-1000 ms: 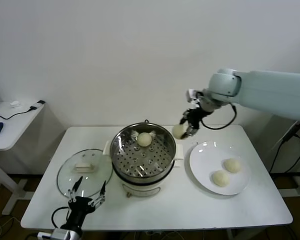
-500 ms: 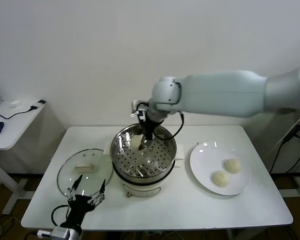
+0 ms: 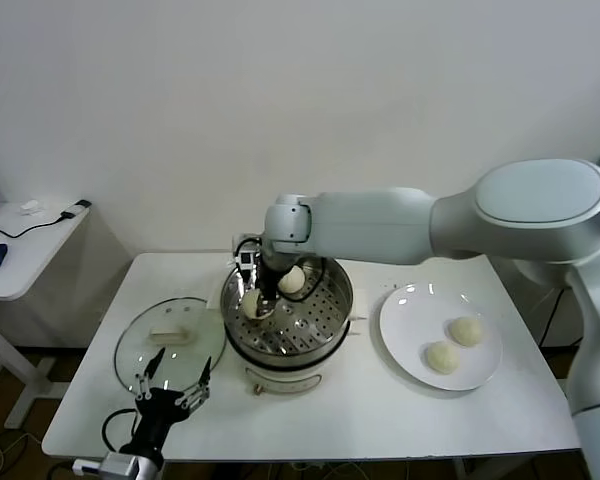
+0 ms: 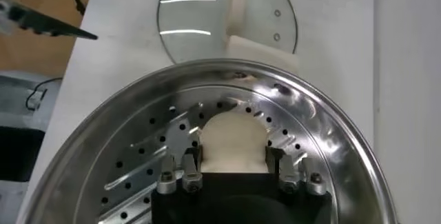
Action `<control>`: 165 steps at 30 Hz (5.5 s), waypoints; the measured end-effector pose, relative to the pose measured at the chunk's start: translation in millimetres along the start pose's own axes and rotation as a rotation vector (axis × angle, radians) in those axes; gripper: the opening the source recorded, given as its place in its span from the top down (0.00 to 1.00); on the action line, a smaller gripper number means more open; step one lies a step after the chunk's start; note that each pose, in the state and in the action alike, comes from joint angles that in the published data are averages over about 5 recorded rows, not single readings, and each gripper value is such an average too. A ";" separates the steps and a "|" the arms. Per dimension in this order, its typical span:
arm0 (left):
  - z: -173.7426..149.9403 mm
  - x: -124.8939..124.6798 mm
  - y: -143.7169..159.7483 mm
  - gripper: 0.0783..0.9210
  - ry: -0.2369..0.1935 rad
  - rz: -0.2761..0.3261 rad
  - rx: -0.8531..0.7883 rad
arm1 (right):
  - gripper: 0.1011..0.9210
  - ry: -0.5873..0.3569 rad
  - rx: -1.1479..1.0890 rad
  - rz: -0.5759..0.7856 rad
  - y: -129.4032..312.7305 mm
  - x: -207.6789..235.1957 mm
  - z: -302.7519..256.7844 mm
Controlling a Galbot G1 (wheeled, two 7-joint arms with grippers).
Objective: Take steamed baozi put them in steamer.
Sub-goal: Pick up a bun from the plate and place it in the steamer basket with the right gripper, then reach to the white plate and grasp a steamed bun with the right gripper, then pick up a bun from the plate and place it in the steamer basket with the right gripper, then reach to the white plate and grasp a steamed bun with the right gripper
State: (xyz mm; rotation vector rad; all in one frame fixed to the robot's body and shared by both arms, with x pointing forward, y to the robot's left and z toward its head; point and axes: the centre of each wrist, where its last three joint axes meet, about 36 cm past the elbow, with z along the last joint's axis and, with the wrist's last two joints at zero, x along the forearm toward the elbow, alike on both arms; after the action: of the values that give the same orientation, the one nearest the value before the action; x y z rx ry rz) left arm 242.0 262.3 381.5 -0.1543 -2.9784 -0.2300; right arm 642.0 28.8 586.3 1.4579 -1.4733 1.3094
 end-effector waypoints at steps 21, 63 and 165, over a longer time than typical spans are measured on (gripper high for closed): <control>-5.1 3.1 -2.3 0.12 -0.009 0.006 -0.004 | 0.12 0.037 0.053 -0.009 -13.8 146.8 130.9; 3.7 -2.2 -1.4 0.12 0.024 -0.018 -0.001 | 0.12 0.220 -0.220 -0.105 113.1 8.4 408.9; -20.1 16.3 -5.7 0.12 0.009 -0.031 0.016 | 0.12 0.132 0.497 -0.102 -35.7 194.8 233.6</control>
State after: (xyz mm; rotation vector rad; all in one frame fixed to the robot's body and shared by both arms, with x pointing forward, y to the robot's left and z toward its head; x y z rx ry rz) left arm 228.2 255.0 402.8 -0.1044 -2.9750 -0.2096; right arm 690.6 -244.8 715.1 1.6850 -1.0130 1.7517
